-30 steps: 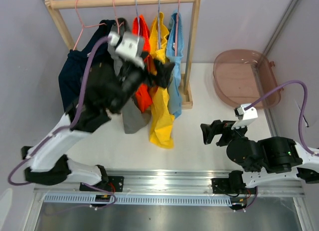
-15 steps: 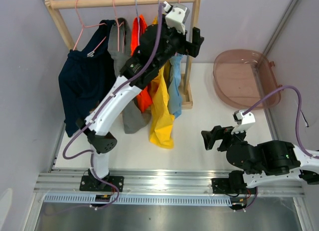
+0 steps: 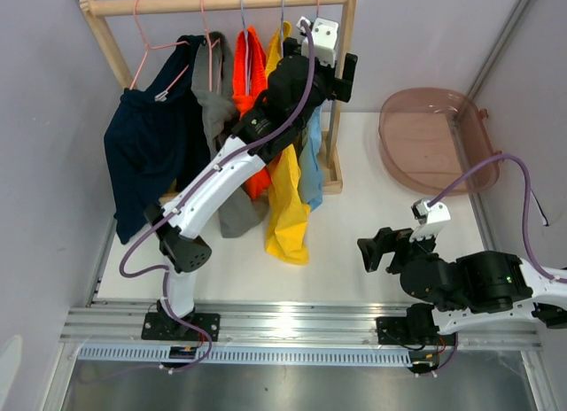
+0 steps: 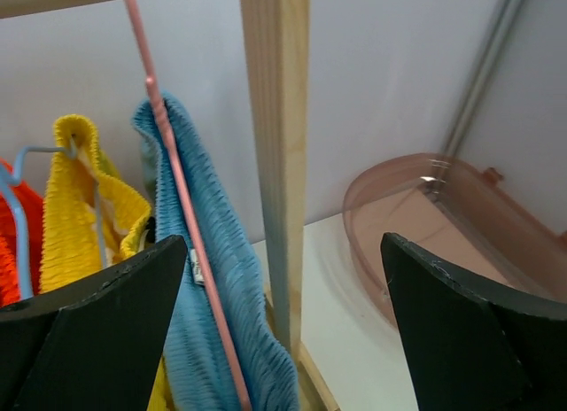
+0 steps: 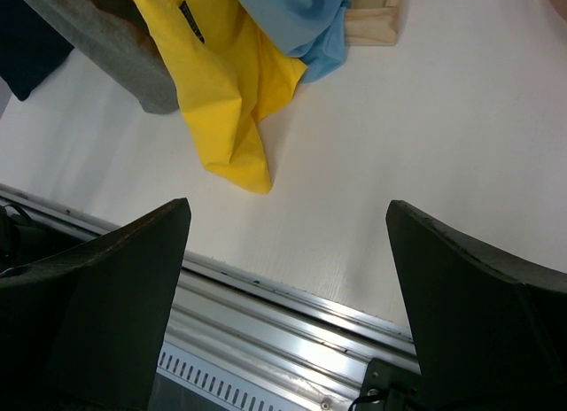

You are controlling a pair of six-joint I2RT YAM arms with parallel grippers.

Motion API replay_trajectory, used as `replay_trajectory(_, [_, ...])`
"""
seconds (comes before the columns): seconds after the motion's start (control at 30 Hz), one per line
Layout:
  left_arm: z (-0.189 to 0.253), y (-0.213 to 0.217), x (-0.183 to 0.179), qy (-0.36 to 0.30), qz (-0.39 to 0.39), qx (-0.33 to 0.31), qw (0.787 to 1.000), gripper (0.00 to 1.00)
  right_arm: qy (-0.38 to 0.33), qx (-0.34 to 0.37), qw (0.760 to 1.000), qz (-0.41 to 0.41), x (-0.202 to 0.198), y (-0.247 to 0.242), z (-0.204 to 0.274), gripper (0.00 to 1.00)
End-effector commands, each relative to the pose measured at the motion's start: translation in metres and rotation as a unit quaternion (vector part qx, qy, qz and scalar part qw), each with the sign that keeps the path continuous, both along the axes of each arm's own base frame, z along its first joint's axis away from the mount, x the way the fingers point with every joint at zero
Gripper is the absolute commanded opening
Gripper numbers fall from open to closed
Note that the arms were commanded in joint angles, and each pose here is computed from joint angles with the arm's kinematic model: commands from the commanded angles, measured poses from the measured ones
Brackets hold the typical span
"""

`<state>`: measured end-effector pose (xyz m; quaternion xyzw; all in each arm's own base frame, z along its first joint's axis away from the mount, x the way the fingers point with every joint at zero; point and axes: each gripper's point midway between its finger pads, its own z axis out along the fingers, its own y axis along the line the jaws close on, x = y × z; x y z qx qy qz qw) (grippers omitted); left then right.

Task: Remove the shorts from the hanger

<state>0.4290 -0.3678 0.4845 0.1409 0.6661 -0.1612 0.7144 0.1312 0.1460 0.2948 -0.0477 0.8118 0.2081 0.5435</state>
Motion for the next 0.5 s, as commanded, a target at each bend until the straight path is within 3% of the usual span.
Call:
replay_trajectory(0.0, [0.037,0.03,-0.006,-0.036,0.059,-0.024,0.997,0.98,0.003,0.012,1.0,-0.011,0.001,-0.002,0.0,1.0])
replay_trajectory(0.47, [-0.02,0.03,0.029,0.044,0.065,-0.043,0.996,0.97,0.023,0.002,1.0,-0.016,-0.002,-0.006,-0.014,1.0])
